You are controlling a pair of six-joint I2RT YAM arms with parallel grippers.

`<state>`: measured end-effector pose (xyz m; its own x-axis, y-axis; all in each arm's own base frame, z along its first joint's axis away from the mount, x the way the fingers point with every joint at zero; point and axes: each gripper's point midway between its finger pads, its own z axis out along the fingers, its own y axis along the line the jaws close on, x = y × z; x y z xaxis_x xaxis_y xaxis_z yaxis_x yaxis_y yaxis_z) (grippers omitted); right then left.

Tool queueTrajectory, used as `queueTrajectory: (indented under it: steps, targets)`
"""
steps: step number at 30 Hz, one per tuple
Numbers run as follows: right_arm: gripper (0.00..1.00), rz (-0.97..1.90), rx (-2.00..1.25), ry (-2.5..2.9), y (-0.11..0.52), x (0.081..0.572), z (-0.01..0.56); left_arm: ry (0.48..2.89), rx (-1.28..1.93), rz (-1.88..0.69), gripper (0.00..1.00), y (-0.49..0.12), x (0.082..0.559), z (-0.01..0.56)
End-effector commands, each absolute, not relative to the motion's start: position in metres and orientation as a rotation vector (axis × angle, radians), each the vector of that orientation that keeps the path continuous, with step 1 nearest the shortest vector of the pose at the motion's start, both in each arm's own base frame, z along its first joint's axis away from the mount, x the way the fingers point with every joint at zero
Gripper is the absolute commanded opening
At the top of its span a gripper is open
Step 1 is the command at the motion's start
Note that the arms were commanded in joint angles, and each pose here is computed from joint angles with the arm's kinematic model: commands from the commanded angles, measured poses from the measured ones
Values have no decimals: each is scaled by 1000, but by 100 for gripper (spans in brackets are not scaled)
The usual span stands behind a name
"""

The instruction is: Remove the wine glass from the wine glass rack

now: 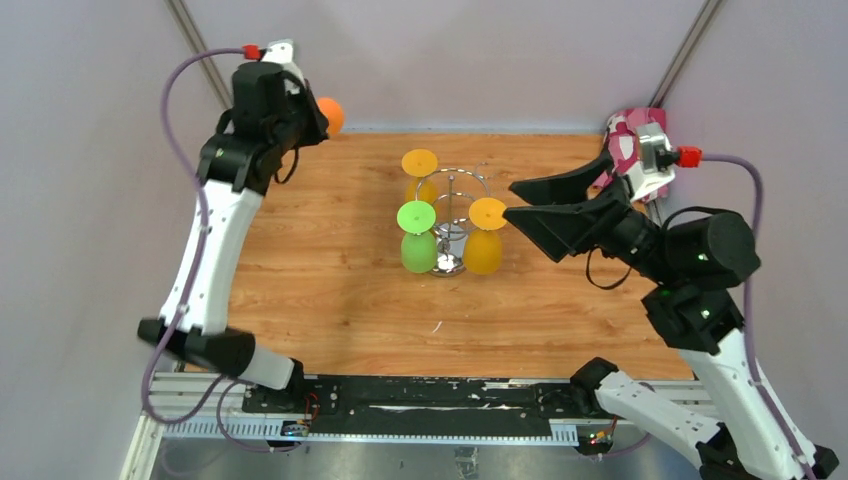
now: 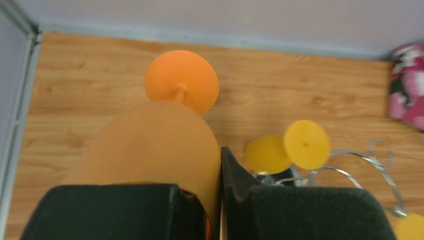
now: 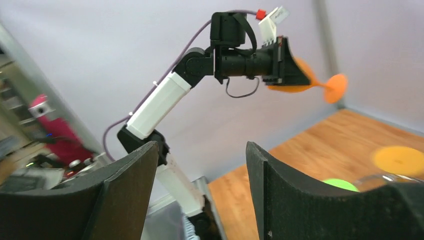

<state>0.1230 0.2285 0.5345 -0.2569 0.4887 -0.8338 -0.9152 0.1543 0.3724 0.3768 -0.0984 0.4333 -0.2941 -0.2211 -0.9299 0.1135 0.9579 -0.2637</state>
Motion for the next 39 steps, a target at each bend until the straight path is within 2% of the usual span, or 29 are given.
queueTrajectory:
  steps: [1,12,18,28,39]
  targets:
    - [69,1056,-322,1466,191,166,477,2179,-95,25,0,-60,384,359]
    - [70,926,-228,1577,181,190,446,2589,-11,249,0,-28,404,244]
    - [70,912,-217,1606,183,197,438,2706,-28,197,0,-18,418,201]
    - [70,856,-205,1627,179,204,432,2722,8,-5,0,-41,461,157]
    - [70,826,-211,1637,184,217,429,2572,7,-56,0,-52,528,164]
